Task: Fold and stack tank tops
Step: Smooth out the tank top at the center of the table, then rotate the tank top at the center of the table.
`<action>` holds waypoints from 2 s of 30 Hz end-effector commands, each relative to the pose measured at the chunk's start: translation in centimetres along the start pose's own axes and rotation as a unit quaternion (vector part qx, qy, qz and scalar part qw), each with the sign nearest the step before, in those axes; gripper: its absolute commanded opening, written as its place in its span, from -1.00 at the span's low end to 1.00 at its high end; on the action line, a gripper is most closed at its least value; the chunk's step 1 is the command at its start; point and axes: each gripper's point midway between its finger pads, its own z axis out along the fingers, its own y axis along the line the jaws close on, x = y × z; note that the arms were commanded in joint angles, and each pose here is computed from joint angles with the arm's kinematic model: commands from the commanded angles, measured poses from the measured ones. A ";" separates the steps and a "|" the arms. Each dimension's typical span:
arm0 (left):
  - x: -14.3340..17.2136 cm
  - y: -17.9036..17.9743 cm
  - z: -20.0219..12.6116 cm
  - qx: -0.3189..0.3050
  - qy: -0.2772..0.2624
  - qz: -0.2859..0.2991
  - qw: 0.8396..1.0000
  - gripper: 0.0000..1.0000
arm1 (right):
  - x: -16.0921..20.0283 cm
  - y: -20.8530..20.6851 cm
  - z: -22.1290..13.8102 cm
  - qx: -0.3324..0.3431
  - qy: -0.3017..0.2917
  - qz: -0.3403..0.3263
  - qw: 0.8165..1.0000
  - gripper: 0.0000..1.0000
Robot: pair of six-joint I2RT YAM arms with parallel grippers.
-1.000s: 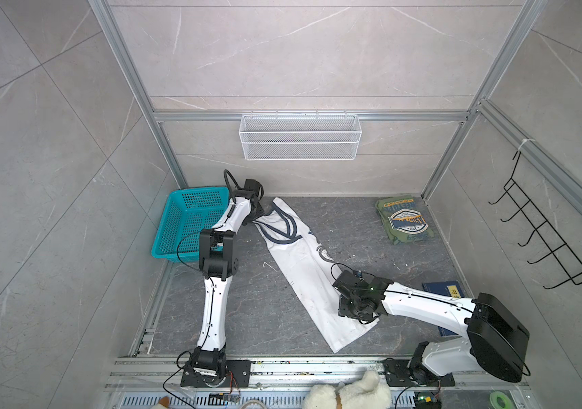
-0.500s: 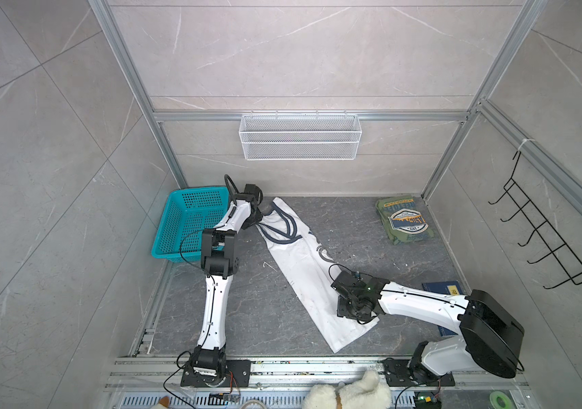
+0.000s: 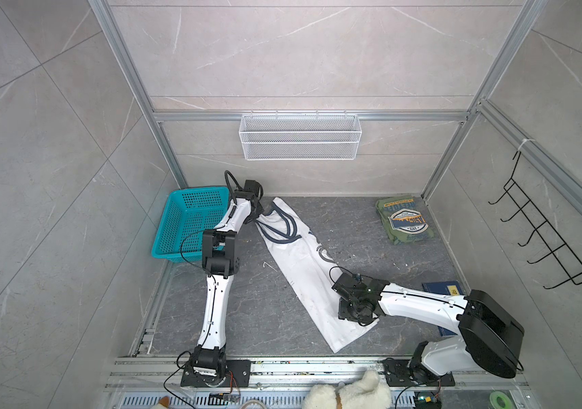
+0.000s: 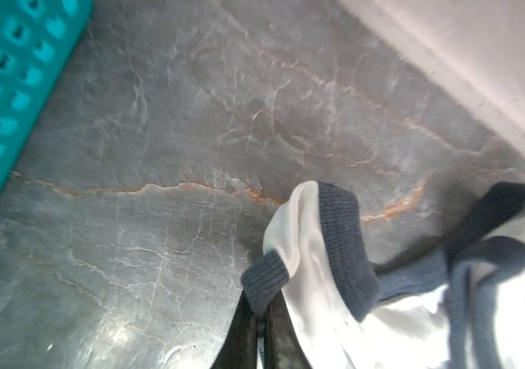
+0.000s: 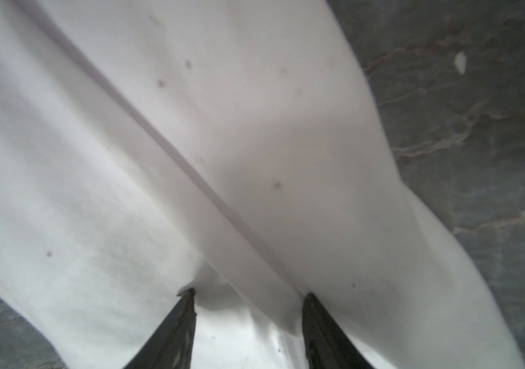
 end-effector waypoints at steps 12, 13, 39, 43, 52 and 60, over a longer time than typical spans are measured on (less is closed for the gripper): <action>-2.0 -5.9 -0.7 0.092 -0.034 -0.009 0.995 -0.66 | 0.3 -0.6 0.2 0.007 0.001 0.008 1.000 0.12; -1.9 -6.3 -0.4 0.099 -0.037 -0.012 0.994 -0.60 | 0.4 -0.7 0.1 0.006 0.000 0.008 1.000 0.12; -0.7 -1.4 -16.0 0.047 -0.031 0.043 0.998 0.83 | -7.6 -2.7 -6.0 -0.028 -0.076 -0.050 0.995 0.21; 7.9 -0.7 -19.1 0.064 0.022 0.077 0.995 0.85 | -8.2 -2.7 -5.1 -0.084 -0.031 -0.040 0.995 0.21; 26.6 -3.2 -19.3 0.152 0.113 0.145 0.971 0.72 | -7.0 -3.2 -2.0 -0.092 0.009 -0.032 0.995 0.20; 28.5 -4.9 -14.9 0.106 0.115 0.177 0.972 0.71 | -4.6 -3.2 0.4 -0.072 0.033 -0.041 0.996 0.17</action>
